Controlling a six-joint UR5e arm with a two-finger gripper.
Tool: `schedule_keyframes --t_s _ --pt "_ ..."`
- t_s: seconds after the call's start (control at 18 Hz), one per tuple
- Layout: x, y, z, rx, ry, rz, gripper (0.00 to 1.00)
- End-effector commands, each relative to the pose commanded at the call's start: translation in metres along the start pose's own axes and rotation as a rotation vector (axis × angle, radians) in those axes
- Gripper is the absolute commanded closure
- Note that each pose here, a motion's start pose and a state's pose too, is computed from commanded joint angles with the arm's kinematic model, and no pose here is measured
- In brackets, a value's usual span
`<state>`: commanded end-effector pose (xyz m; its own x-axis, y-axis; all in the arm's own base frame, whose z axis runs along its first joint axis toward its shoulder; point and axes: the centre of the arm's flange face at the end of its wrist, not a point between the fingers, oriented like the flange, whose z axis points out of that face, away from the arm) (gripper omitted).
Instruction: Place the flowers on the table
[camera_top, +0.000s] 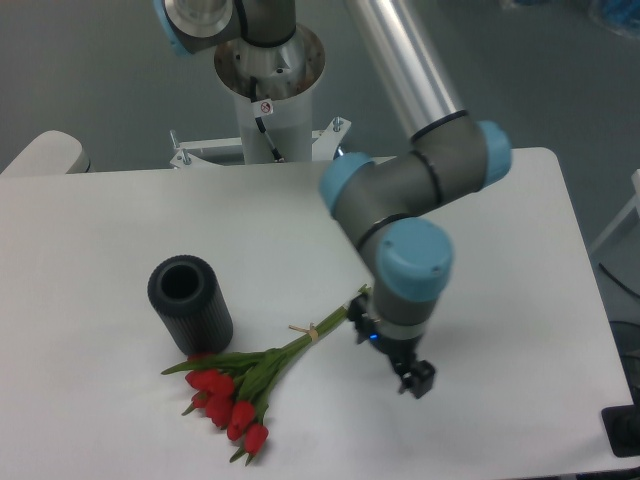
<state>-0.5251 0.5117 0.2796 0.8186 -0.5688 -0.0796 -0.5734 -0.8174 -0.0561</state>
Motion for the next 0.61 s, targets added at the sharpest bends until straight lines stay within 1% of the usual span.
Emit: schedule_keyframes --t_s 0.11,0.22,0.44,0.61 --pt "-0.008 0.019 0.006 -0.002 0.0 0.046 0.0" --pt "-0.013 0.033 0.011 -0.005 0.001 0.039 0.0" --pt "-0.015 0.032 0.017 -0.009 0.0 0.042 0.0" --pt "-0.012 0.035 0.022 -0.049 0.02 0.043 0.0"
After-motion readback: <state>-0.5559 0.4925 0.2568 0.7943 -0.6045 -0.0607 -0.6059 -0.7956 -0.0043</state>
